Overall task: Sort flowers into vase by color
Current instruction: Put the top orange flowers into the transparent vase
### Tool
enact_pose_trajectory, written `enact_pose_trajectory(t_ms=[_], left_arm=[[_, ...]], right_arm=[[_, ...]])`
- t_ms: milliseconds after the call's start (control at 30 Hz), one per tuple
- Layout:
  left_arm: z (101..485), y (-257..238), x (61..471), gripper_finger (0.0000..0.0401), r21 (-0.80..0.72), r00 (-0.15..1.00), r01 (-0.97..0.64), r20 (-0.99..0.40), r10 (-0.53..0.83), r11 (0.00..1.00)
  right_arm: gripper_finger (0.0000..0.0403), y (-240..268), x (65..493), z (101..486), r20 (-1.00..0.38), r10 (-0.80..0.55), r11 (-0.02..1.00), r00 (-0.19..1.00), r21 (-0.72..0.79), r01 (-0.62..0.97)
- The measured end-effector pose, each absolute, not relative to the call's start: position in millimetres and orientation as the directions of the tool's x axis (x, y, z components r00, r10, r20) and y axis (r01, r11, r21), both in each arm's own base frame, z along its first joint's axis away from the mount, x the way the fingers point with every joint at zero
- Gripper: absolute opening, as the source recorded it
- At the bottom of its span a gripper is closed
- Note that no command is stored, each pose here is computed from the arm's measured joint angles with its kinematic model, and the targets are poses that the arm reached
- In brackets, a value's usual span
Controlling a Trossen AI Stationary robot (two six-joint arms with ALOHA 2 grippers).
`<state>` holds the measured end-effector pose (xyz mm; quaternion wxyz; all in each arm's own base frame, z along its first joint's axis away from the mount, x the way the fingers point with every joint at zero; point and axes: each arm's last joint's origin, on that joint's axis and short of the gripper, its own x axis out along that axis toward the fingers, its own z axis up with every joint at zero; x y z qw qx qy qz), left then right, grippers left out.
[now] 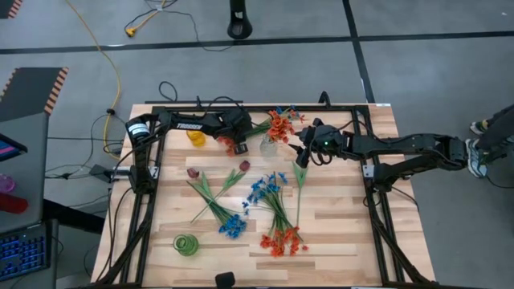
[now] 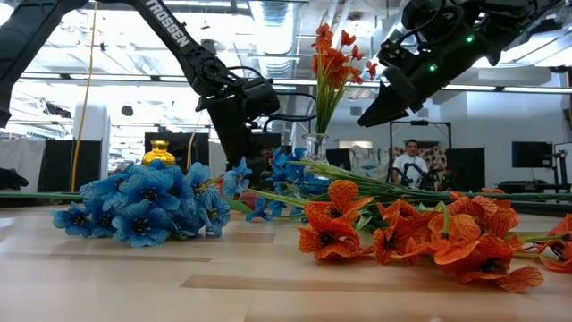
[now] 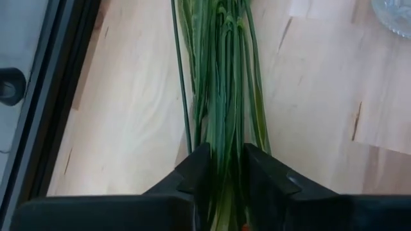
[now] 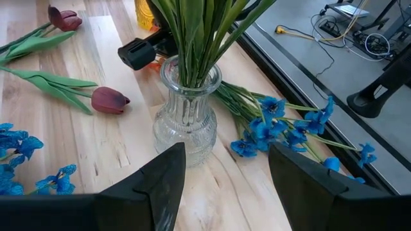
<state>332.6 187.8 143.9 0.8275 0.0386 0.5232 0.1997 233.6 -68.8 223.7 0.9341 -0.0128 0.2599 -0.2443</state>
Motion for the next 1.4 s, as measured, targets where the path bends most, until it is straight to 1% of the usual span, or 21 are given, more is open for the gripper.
enact_pose_trajectory(t_ms=[167, 300, 467, 767, 967, 1200, 1400], left_arm=[[146, 188, 332, 0.0053, 0.271, 0.35, -0.285, -0.864, 0.363, 0.92], [156, 189, 336, 0.0032, 0.308, 0.311, -0.287, -0.865, 0.393, 0.907], [171, 191, 342, 0.0005, 0.316, 0.308, -0.286, -0.864, 0.399, 0.905], [190, 190, 342, 0.0008, 0.312, 0.224, -0.256, -0.901, 0.37, 0.915], [205, 186, 345, 0.0008, 0.355, 0.178, -0.194, -0.904, 0.389, 0.914], [223, 177, 349, 0.0003, 0.501, 0.086, -0.131, -0.854, 0.514, 0.855], [249, 166, 341, 0.0002, 0.562, 0.105, -0.142, -0.81, 0.577, 0.815]], right_arm=[[0.025, -69, 234, 224, -0.479, -0.463, 0.88, 0.745, -0.151, 0.45], [0.025, -69, 234, 224, -0.479, -0.463, 0.88, 0.746, -0.151, 0.45], [0.025, -69, 234, 224, -0.479, -0.463, 0.88, 0.745, -0.151, 0.45], [0.025, -69, 234, 224, -0.48, -0.463, 0.88, 0.745, -0.153, 0.449], [0.025, -69, 234, 224, -0.481, -0.463, 0.881, 0.745, -0.159, 0.445], [0.025, -69, 233, 222, -0.496, -0.461, 0.882, 0.736, -0.163, 0.442], [0.025, -68, 231, 225, -0.564, -0.449, 0.886, 0.693, -0.179, 0.428]])
